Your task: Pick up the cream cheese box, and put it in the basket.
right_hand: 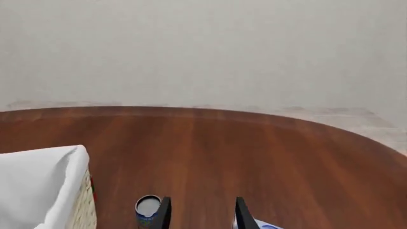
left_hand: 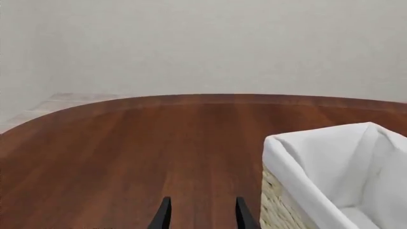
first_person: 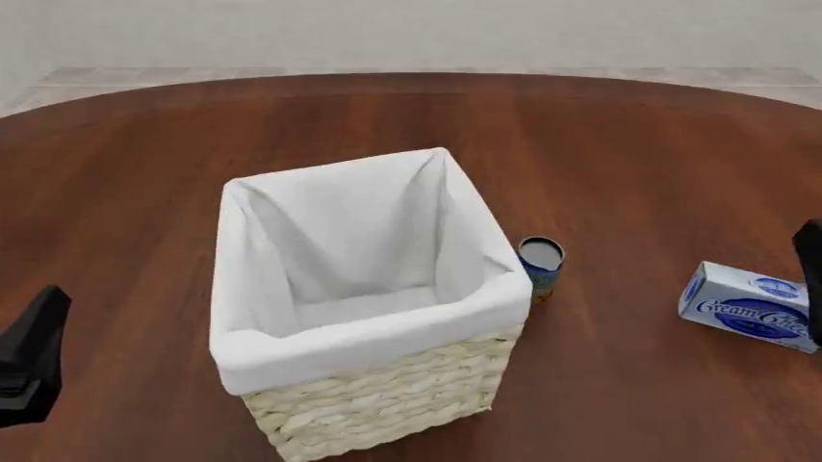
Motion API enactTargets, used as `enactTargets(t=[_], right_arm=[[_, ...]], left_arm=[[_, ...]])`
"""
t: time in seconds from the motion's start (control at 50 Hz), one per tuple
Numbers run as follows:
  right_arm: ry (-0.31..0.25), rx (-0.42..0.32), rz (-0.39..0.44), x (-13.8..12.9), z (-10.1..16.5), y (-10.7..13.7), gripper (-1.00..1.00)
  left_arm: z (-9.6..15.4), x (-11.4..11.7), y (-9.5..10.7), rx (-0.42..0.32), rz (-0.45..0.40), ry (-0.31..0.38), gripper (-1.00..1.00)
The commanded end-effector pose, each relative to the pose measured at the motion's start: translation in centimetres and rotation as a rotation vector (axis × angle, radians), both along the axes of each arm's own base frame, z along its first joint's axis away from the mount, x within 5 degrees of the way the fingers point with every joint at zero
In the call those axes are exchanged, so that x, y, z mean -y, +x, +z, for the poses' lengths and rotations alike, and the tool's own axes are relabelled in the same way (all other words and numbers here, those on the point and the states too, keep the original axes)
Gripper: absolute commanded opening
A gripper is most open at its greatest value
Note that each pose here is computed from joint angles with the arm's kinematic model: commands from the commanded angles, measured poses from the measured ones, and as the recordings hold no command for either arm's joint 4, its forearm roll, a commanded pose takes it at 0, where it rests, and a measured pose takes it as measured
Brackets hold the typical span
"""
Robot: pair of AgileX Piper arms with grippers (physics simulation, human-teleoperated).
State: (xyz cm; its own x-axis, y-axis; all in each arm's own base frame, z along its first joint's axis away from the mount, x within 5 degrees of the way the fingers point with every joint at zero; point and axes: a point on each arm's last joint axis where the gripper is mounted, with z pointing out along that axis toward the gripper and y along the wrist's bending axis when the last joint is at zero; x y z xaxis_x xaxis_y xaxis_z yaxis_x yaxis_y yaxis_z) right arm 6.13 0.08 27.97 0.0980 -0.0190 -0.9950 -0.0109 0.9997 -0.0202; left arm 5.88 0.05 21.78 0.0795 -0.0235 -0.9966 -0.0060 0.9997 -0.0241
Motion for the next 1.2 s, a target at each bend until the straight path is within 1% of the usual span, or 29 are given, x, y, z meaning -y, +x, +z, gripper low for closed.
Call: enactTargets(t=[0.02,0.1,0.14,0.16,0.18,0.2,0.22,0.24,0.26,0.28,0.34,0.4,0.46,0.48,0.52,0.6,0.62,0.66,0.7,0.78,0.82,0.88,0.92,0.94,1.02,1.1,1.12,1.16,1.2], right_arm=[[0.017,-0.02,-0.008,0.1,4.5,0.9,1.0],[0.015,-0.029,-0.013,0.1,6.5,0.9,1.0],[-0.002,-0.052,-0.032,0.2,8.0,1.3,1.0],[-0.026,-0.072,-0.036,0.2,8.3,1.7,1.0],[-0.026,-0.072,-0.036,0.2,8.3,1.7,1.0],[-0.035,-0.104,-0.054,0.4,8.4,2.5,1.0],[-0.035,-0.104,-0.054,0.4,8.5,2.5,1.0],[-0.033,-0.148,-0.046,0.4,8.2,3.4,1.0],[-0.014,-0.184,-0.087,0.8,8.3,4.3,1.0],[-0.019,-0.183,-0.083,0.8,8.6,4.2,1.0],[-0.055,-0.215,-0.12,1.3,9.3,5.0,1.0],[-0.116,-0.255,-0.146,1.7,9.5,5.8,1.0],[-0.117,-0.26,-0.143,1.7,10.1,5.9,1.0],[-0.149,-0.294,-0.149,1.9,10.1,6.5,1.0],[-0.15,-0.299,-0.153,2.0,10.5,6.7,1.0],[-0.198,-0.359,-0.177,2.7,11.0,8.0,1.0],[-0.213,-0.374,-0.175,2.8,11.1,8.3,1.0],[-0.278,-0.421,-0.17,3.1,11.4,9.3,1.0],[-0.274,-0.474,-0.152,3.1,10.7,10.2,1.0],[-0.287,-0.508,-0.169,3.8,10.0,11.4,1.0],[-0.32,-0.542,-0.162,4.0,9.4,11.8,1.0],[-0.333,-0.57,-0.151,4.1,9.0,12.3,1.0],[-0.357,-0.604,-0.118,3.7,8.4,12.6,1.0],[-0.385,-0.649,-0.09,3.6,7.5,12.9,1.0],[-0.395,-0.671,-0.087,3.8,7.8,13.5,1.0],[-0.45,-0.729,-0.045,3.7,6.9,14.0,1.0],[-0.509,-0.755,0.005,3.1,6.0,13.6,1.0],[-0.574,-0.804,0.041,3.1,4.6,13.3,1.0],[-0.582,-0.827,0.042,3.4,4.3,13.6,1.0]], left_arm=[[0.2,0.0,0.0,-0.003,0.005,0.0,1.0],[0.1,-0.1,0.0,-0.003,0.009,-0.002,1.0],[0.2,-0.1,-0.1,0.001,0.008,-0.005,1.0],[0.3,0.0,-0.1,0.002,0.006,-0.005,1.0],[0.3,0.0,-0.1,0.002,0.006,-0.005,1.0],[0.2,0.0,-0.2,0.003,0.001,-0.005,1.0],[0.2,0.0,-0.2,0.003,0.001,-0.005,1.0],[0.2,0.0,-0.2,0.003,-0.004,-0.005,1.0],[0.2,0.0,-0.3,0.008,-0.007,-0.003,1.0],[0.3,0.0,-0.3,0.011,-0.008,-0.002,1.0],[0.2,0.1,-0.4,0.015,-0.015,0.002,1.0],[0.1,0.1,-0.4,0.014,-0.021,-0.003,1.0],[0.2,0.1,-0.4,0.014,-0.024,-0.001,1.0],[0.3,0.1,-0.4,0.011,-0.025,-0.005,1.0],[0.3,0.1,-0.4,0.011,-0.025,-0.006,1.0],[0.3,0.1,-0.4,0.009,-0.026,-0.015,1.0],[0.3,0.1,-0.4,0.008,-0.026,-0.017,1.0],[0.7,0.2,-0.5,0.023,-0.033,-0.033,1.0],[1.3,0.2,-0.6,0.026,-0.034,-0.038,1.0],[2.0,0.2,-0.8,0.034,-0.036,-0.046,1.0],[1.9,0.2,-0.8,0.033,-0.035,-0.05,1.0],[1.6,0.2,-0.7,0.029,-0.033,-0.053,1.0],[1.4,0.1,-0.6,0.026,-0.032,-0.055,1.0],[1.3,0.1,-0.6,0.025,-0.031,-0.057,1.0],[1.5,0.1,-0.6,0.032,-0.032,-0.055,1.0],[1.6,0.2,-0.7,0.035,-0.039,-0.056,1.0],[1.5,0.2,-0.6,0.034,-0.041,-0.055,1.0],[1.5,0.2,-0.7,0.035,-0.044,-0.055,1.0],[1.6,0.2,-0.7,0.034,-0.046,-0.054,1.0]])
